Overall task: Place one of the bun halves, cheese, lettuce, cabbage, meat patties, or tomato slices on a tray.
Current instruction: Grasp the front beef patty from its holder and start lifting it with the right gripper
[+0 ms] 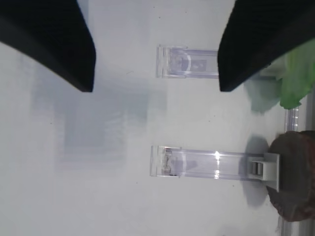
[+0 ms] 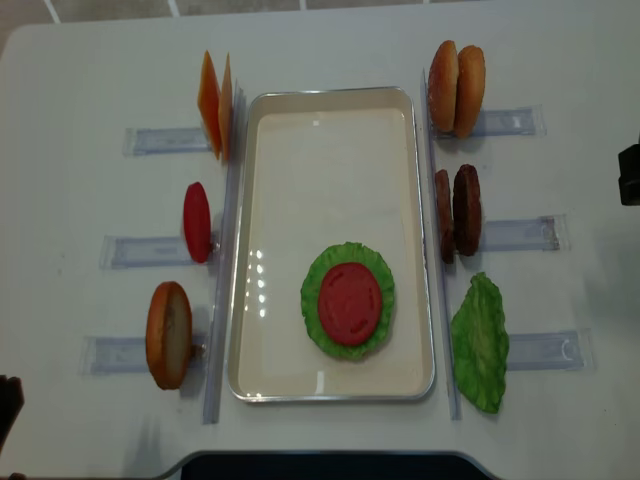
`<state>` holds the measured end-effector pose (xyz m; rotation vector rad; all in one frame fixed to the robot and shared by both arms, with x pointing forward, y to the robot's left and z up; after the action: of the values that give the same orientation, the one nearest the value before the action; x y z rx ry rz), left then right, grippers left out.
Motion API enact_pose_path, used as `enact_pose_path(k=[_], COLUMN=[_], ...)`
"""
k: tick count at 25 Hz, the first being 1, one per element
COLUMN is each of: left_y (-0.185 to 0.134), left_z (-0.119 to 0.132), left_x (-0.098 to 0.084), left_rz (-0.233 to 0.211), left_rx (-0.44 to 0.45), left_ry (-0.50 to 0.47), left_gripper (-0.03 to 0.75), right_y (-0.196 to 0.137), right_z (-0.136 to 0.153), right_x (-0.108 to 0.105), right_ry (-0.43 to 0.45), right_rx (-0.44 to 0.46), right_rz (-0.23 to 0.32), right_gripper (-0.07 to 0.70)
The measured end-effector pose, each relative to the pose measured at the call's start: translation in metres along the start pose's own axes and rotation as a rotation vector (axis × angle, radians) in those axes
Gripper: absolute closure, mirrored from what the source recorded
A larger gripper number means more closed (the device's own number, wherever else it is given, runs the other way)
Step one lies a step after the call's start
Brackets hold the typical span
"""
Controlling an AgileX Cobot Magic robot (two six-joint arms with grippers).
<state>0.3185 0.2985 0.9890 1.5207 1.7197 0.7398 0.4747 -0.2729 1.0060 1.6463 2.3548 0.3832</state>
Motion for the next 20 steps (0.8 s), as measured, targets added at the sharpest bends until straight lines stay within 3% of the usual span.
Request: enact_pose_path(k=[11,20], left_y=[0.000,0.000], left_z=[0.000,0.000], left_x=[0.000,0.000], left_rz=[0.000,0.000], left_rx=[0.000,0.000], left_ry=[0.000,0.000], left_gripper=[0.715,0.715], right_y=[0.052,0.077], right_z=[0.021,0.020], right_x=[-0.015,-0.024], right_ry=[0.025,0.012], right_rx=[0.084,0.067], right_rz=[0.003,0.031], right_gripper=[0.108,0.108])
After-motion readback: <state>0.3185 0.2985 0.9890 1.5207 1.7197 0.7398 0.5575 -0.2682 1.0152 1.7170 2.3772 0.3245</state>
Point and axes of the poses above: a point on each arm's last joint axis where the gripper is mounted, z pointing out along that axis toward the gripper, x along the wrist's bending axis when the last joint is at zero, y = z × x, the point moved 9 cm from there along z, pointing out along that axis toward the gripper, and after that the axes turned 13 degrees about -z, right-handed, at the moved point
